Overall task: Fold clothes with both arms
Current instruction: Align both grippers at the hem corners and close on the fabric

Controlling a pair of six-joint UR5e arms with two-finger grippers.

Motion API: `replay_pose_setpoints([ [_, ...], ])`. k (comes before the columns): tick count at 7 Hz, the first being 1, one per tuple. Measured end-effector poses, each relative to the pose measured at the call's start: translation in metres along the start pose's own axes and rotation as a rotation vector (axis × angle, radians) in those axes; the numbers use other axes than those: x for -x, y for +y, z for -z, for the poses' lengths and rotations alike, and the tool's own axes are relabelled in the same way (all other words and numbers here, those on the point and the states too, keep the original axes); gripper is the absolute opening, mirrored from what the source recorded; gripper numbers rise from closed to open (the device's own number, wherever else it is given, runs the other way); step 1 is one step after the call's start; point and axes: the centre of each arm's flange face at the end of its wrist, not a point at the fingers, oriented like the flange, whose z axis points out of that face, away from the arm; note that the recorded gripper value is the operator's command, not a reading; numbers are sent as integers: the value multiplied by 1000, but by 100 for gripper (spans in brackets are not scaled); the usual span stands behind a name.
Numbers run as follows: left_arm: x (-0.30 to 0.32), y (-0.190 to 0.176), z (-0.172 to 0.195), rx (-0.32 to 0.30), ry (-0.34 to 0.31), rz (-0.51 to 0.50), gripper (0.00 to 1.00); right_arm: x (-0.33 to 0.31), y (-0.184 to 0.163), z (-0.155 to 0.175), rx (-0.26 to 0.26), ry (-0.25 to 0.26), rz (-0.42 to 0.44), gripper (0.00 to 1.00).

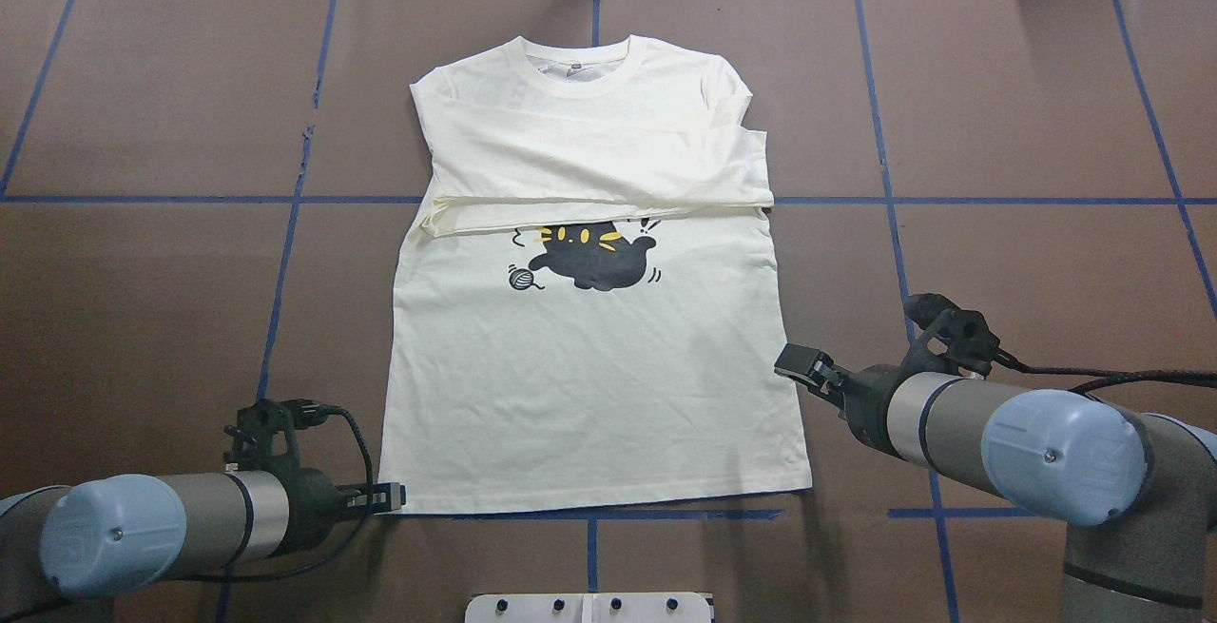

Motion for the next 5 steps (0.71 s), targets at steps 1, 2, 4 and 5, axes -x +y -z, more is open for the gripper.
replay_pose_setpoints([
  [1, 0, 0, 0, -3, -8, -1, 43, 0, 1, 0, 0, 0, 0, 94],
  [2, -1, 0, 2, -3, -22, -1, 43, -1, 1, 0, 0, 1, 1, 94],
  [4, -4, 3, 5, 2, -42, -4, 43, -1, 2, -1, -2, 0, 1, 94],
  [5, -4, 6, 3, 7, -52, -7, 43, -1, 3, -1, -2, 0, 2, 94],
])
